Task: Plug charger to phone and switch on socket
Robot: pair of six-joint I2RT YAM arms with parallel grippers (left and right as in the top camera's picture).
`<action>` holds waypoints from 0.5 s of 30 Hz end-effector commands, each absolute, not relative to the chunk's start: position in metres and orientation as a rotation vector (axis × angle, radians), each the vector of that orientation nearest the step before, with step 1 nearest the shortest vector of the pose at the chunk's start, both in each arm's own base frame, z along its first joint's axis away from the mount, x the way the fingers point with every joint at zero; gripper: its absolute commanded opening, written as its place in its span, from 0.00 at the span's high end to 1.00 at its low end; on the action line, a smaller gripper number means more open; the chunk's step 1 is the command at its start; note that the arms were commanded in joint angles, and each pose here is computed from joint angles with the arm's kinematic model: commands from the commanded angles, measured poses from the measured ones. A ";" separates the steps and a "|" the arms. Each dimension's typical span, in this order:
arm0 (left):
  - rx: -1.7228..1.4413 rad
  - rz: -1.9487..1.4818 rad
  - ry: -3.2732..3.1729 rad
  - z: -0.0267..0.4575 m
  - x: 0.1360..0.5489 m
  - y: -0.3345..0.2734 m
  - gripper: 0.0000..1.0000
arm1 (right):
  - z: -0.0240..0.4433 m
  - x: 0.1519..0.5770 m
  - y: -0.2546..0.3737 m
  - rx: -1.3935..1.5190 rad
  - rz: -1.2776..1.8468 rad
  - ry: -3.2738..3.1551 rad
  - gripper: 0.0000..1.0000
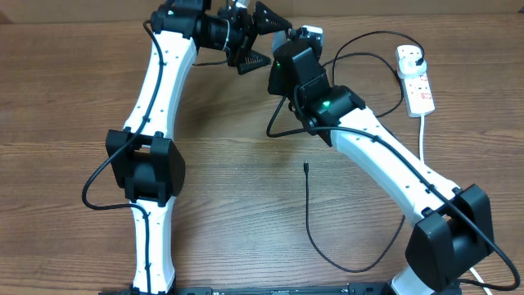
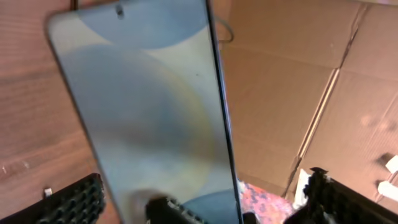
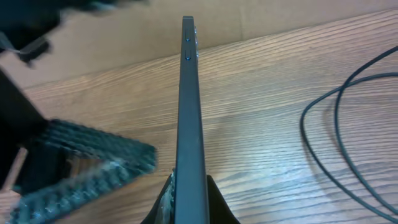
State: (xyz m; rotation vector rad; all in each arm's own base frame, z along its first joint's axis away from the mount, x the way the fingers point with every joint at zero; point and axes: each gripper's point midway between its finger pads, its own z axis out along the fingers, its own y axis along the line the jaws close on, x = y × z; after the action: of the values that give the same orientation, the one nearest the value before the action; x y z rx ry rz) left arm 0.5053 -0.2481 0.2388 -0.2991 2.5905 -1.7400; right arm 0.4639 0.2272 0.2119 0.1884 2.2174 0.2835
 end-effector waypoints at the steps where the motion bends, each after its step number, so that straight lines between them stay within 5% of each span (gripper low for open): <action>1: -0.186 -1.703 2.503 0.252 0.516 -0.228 0.00 | 0.251 0.469 0.209 0.230 0.275 2.121 0.96; 8: -0.015 -1.574 2.357 0.296 0.516 -0.193 0.00 | 0.275 0.474 0.191 0.330 0.449 2.092 0.96; 15: -0.304 -0.835 2.385 0.311 0.524 -0.117 0.00 | 0.289 0.482 0.189 0.370 0.898 2.110 0.96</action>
State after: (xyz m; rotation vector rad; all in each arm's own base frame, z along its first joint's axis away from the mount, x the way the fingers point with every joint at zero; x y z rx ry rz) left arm 0.5250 -0.1603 0.2629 -0.2736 2.4912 -1.3009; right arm 0.4891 0.1801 0.2461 0.3683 2.1633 0.5752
